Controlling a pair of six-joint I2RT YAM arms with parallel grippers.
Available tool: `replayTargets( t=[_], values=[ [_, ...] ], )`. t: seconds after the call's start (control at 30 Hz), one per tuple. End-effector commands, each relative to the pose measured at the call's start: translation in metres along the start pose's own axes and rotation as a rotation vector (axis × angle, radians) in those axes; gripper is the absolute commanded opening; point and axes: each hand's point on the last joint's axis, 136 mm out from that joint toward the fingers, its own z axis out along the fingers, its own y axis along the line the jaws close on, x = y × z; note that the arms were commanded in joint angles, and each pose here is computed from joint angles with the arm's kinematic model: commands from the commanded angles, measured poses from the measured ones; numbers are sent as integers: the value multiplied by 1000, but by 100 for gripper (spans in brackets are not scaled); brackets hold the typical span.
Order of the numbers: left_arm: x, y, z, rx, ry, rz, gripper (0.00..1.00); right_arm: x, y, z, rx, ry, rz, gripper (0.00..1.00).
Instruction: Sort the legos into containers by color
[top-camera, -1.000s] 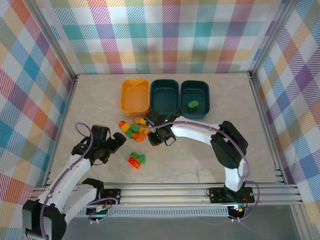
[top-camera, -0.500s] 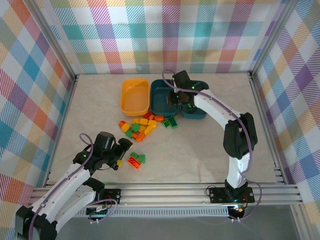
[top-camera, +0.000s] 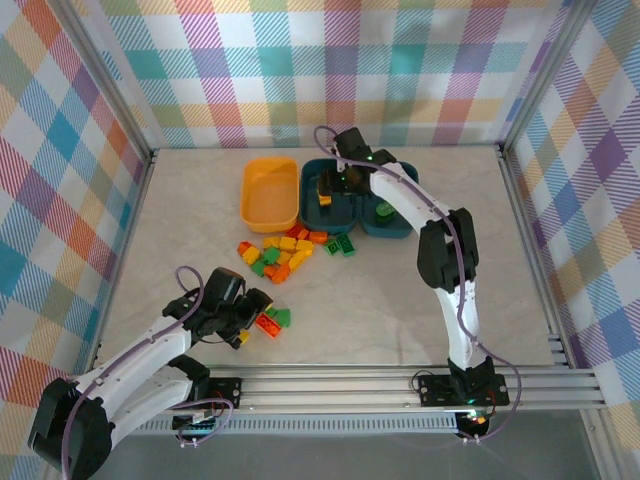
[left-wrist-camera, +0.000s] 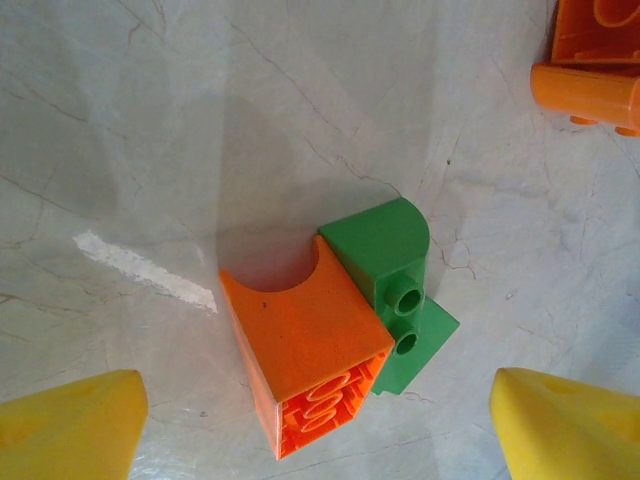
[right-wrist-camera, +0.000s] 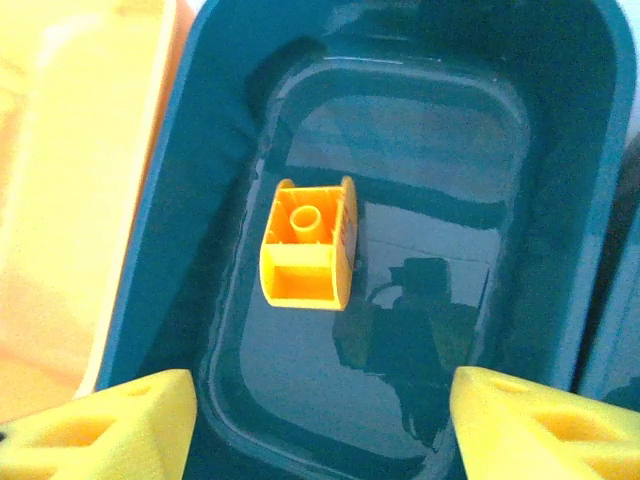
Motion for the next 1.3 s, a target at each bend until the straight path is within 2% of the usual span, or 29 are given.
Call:
replayTargets(
  t=[0.0,0.23,0.37,0.53,0.7,0.97,1.27],
  values=[
    [-2,-6,0,15,-22,39,86,-13,3,-50,-16,-77,-16,72],
    [-1,-12,10,24,-2,41,75,38,-10,-82,-29,-81,22,74],
    [3,-12,12,7,0,61,75,77,-22,-88,-18,-46,63,74],
    [1,-7,17,-1,-17,66,73,110,-34,-91,-2,-20,95,73],
    [9,-2,21,-29,8,89,61,115,-41,-97,29,-21,80,73],
    [21,10,19,-27,19,120,54,111,-37,-97,13,-31,90,73],
    [21,22,22,-60,15,173,55,117,-37,-97,5,-19,96,73]
  ],
)
